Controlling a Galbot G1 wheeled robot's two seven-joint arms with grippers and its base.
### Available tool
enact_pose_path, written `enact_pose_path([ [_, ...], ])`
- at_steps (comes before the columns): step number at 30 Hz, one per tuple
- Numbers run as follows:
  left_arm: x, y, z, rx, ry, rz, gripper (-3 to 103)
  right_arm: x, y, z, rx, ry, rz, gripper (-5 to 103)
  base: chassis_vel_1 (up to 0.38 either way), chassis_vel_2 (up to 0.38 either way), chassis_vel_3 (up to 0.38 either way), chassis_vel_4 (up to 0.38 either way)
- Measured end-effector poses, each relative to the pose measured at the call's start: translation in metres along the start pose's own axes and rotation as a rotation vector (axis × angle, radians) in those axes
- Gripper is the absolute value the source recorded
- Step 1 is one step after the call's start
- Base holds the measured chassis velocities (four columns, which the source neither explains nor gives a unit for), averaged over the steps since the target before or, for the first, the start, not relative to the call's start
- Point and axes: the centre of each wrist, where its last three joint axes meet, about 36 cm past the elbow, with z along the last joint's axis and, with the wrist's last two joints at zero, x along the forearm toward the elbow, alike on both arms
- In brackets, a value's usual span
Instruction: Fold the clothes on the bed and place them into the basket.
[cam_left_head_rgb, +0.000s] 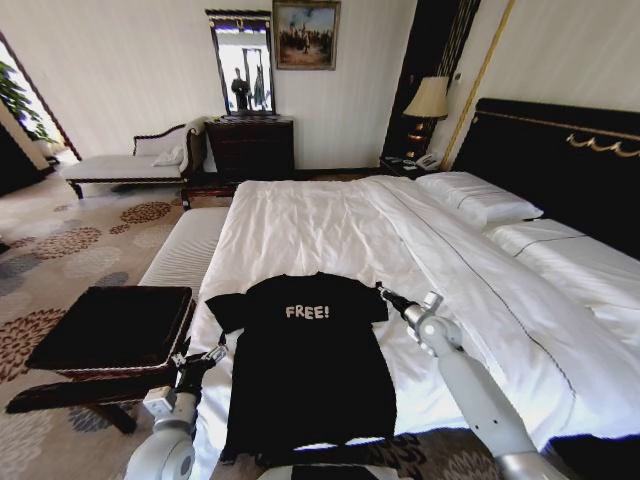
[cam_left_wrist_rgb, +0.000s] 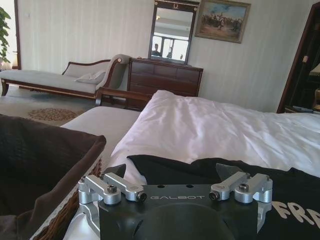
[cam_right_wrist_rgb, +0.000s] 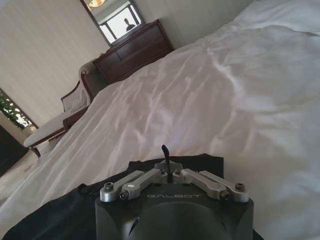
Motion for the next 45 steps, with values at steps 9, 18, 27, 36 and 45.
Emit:
enact_pose_path([
  [9, 0.005, 0.001, -0.004, 0.002, -0.008, -0.005, 100, -0.025, 0.045, 0.033, 0.06, 0.076, -0.082, 0, 0.0, 0.0, 0.0, 0.0],
  [18, 0.008, -0.001, -0.004, 0.002, -0.008, -0.007, 100, -0.048, 0.058, 0.06, 0.05, 0.122, -0.106, 0, 0.0, 0.0, 0.0, 0.0],
  [27, 0.008, -0.004, -0.005, -0.001, -0.013, -0.008, 100, -0.063, 0.06, 0.071, 0.074, 0.143, -0.105, -1, 0.0, 0.0, 0.0, 0.0],
  [36, 0.011, -0.006, -0.003, -0.009, -0.004, -0.008, 100, -0.045, 0.043, 0.079, 0.181, 0.165, -0.089, 31, 0.0, 0.0, 0.0, 0.0],
  [45, -0.005, -0.007, -0.011, 0.037, -0.007, -0.006, 100, -0.002, 0.048, 0.046, 0.143, 0.047, -0.085, 69, 0.0, 0.0, 0.0, 0.0],
])
